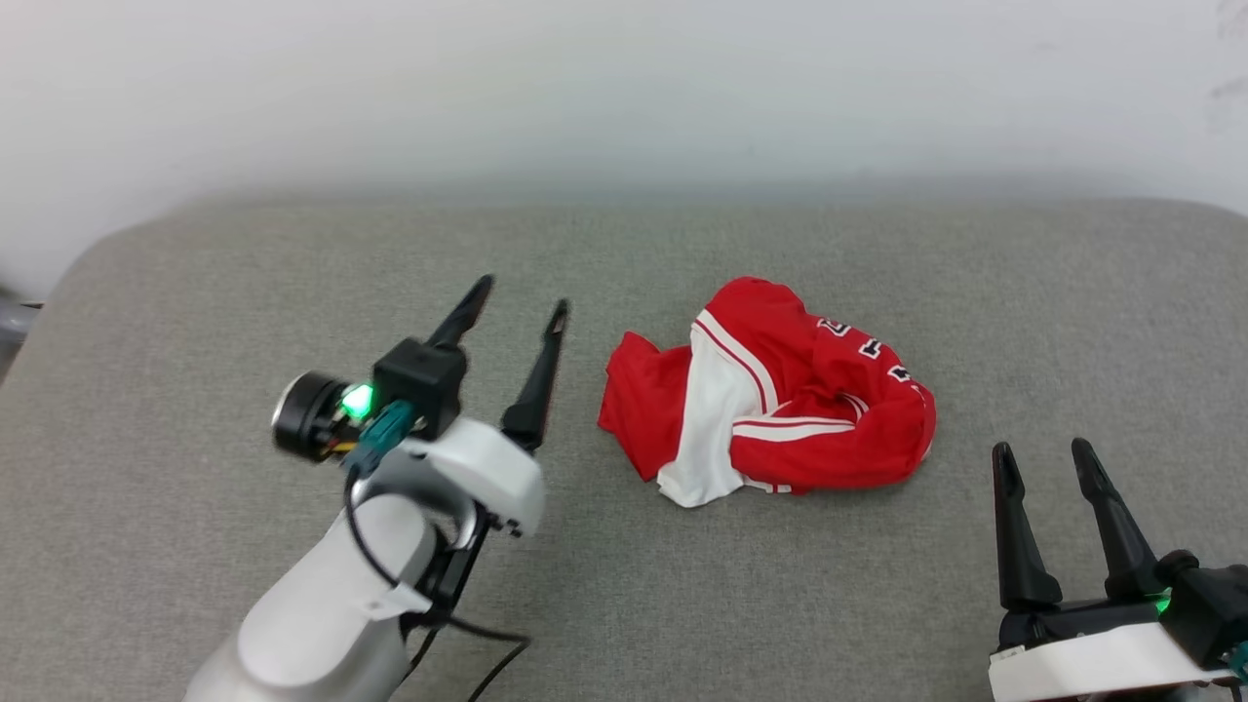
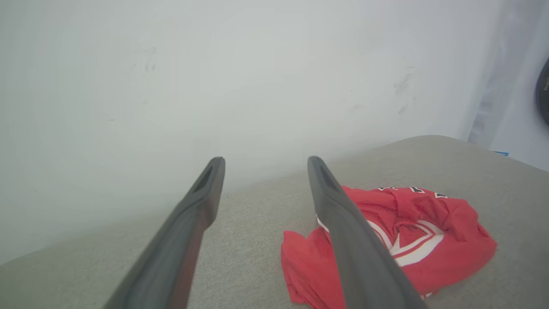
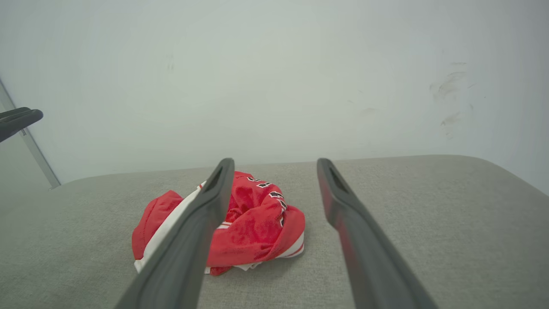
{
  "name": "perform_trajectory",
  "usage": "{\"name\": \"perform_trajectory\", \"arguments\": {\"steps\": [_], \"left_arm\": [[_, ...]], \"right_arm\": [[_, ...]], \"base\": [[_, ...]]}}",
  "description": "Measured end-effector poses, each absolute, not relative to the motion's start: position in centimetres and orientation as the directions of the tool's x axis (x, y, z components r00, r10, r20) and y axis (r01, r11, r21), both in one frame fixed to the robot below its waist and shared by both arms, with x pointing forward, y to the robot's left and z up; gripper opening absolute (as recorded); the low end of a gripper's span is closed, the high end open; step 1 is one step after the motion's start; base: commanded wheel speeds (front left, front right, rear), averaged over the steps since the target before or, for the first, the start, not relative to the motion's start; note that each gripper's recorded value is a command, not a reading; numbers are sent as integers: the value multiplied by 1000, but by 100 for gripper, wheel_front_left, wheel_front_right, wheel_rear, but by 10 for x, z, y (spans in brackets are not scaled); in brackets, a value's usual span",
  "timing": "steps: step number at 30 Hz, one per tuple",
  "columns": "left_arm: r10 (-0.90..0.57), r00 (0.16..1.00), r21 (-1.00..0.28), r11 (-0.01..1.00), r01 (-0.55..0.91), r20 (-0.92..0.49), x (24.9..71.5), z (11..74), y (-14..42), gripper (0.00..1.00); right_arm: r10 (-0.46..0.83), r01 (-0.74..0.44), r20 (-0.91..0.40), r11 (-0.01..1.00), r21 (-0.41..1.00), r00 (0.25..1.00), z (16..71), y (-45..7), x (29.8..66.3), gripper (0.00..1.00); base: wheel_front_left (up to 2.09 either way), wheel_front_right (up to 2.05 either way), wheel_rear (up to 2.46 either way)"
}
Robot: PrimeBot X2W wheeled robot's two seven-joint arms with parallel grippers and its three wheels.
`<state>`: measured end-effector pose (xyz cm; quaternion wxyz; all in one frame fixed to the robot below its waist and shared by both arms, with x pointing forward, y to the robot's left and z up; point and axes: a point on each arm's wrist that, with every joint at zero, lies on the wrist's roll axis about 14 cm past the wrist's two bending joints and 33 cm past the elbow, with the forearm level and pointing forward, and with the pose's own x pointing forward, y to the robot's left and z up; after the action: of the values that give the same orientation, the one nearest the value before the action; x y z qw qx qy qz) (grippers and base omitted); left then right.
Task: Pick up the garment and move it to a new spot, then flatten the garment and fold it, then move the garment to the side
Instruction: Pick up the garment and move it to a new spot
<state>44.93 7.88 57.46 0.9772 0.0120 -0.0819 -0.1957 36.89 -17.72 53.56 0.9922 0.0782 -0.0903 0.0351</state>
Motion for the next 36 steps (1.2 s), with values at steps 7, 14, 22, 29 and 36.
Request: {"name": "perform_trajectory", "arguments": {"steps": [7, 14, 22, 29, 36], "left_arm": [[-179, 961, 53, 984, 172, 213, 420, 580, 140, 100], [-65, 977, 48, 997, 57, 203, 391, 564, 171, 100], [-28, 983, 27, 999, 24, 180, 370, 548, 173, 100], [-11, 989, 11, 1000, 10, 149, 356, 533, 172, 100], [-9, 993, 12, 1000, 7, 115, 348, 519, 173, 100]], "right_arm": [[77, -107, 200, 983, 146, 977, 541, -170, 361, 100], [80, -112, 203, 983, 147, 976, 542, -169, 357, 100], [54, -88, 202, 983, 160, 978, 541, -178, 352, 100], [30, -63, 188, 983, 174, 982, 536, -186, 346, 100], [20, -51, 165, 981, 189, 986, 529, -188, 341, 100]], "base": [[0, 0, 0], [0, 0, 0], [0, 0, 0], [0, 0, 0], [0, 0, 0]]}}
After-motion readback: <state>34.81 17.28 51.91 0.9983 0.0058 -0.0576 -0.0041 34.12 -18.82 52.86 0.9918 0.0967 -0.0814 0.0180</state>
